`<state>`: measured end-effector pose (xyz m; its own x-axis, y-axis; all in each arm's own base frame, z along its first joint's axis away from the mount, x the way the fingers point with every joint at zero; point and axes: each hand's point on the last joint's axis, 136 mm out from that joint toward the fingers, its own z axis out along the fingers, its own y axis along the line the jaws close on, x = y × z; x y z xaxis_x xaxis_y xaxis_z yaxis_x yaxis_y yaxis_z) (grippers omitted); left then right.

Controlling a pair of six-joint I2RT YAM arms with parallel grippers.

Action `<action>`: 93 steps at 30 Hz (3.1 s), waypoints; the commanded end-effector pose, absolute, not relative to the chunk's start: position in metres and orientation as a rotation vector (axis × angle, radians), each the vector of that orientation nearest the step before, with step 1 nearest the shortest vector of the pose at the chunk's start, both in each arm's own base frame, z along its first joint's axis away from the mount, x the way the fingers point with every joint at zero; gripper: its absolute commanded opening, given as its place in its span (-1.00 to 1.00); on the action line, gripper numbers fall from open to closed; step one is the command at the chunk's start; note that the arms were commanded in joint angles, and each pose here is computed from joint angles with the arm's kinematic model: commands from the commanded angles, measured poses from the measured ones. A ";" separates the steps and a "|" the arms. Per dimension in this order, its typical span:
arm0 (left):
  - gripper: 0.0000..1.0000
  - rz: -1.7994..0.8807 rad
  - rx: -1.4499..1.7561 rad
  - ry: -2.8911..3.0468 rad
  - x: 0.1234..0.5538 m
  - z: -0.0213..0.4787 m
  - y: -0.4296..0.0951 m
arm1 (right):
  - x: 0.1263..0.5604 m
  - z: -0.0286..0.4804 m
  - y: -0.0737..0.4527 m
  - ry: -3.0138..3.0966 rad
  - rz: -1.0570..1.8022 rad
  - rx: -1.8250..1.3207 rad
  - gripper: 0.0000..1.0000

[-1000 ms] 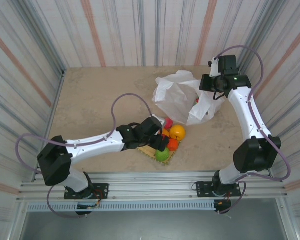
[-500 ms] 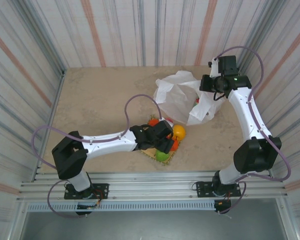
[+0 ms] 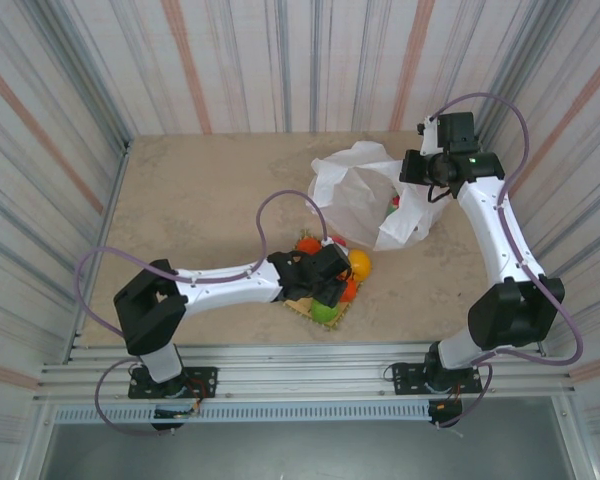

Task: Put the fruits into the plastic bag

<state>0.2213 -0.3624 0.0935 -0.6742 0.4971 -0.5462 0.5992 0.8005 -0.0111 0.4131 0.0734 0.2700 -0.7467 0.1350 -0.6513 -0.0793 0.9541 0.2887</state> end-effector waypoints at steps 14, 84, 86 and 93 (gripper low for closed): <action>0.29 -0.212 0.823 2.423 0.225 0.103 -0.361 | 0.407 0.275 0.072 2.376 0.400 0.044 -1.00; 0.44 -0.191 0.838 1.903 0.504 0.097 -0.503 | 0.422 0.273 0.093 2.400 0.608 0.117 -1.00; 0.50 -0.189 0.842 1.908 0.503 0.096 -0.502 | 0.423 0.272 0.093 2.400 0.609 0.117 -1.00; 0.62 -0.286 0.854 1.908 0.483 0.128 -0.499 | 0.424 0.269 0.087 2.404 0.593 0.131 -1.00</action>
<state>0.4913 -0.5024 0.0898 -0.2771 0.4713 -0.8373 0.6542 0.7308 0.1948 0.4205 0.0899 0.2643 -0.7873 0.2080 -0.5804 -0.0764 0.9011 0.4267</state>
